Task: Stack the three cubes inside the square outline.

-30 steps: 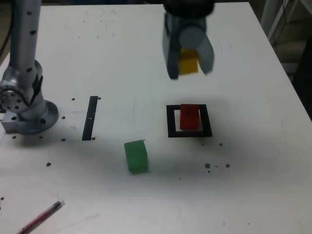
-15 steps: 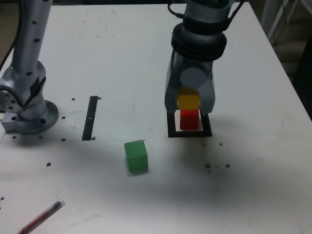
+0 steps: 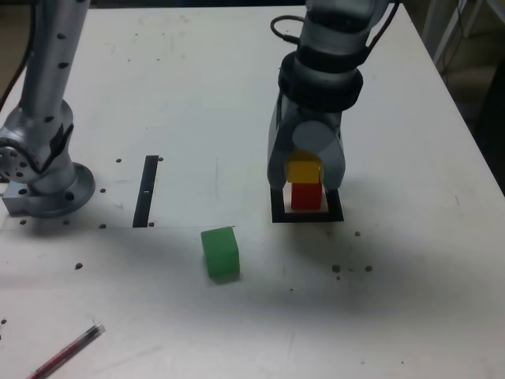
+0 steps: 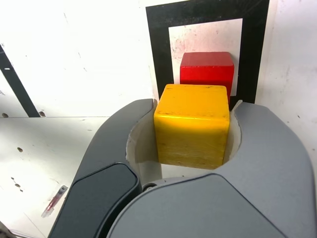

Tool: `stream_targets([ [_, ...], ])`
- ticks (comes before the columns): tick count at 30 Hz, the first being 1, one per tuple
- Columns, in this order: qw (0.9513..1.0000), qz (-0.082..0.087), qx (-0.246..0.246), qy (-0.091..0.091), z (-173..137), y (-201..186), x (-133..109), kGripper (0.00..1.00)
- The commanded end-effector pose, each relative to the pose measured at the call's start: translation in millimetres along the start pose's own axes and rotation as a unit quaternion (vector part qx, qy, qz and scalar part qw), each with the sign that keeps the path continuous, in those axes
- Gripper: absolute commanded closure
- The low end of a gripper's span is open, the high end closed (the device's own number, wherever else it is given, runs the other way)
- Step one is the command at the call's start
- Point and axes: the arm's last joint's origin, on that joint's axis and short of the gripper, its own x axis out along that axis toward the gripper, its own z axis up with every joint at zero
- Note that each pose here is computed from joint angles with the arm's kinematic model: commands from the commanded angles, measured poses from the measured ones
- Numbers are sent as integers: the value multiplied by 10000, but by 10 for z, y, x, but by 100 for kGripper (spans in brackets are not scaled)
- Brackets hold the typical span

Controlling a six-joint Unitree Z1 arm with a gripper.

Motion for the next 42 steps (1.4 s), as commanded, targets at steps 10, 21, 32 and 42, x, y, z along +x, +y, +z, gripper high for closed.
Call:
stream_targets([
  [10,9999,16,80,136,97,24,120,67],
  [21,9998,113,99,135,97,41,123,48],
  [32,10000,79,45,-10,65,41,57,3],
  [42,9994,165,-18,-314,-351,84,-196,0],
])
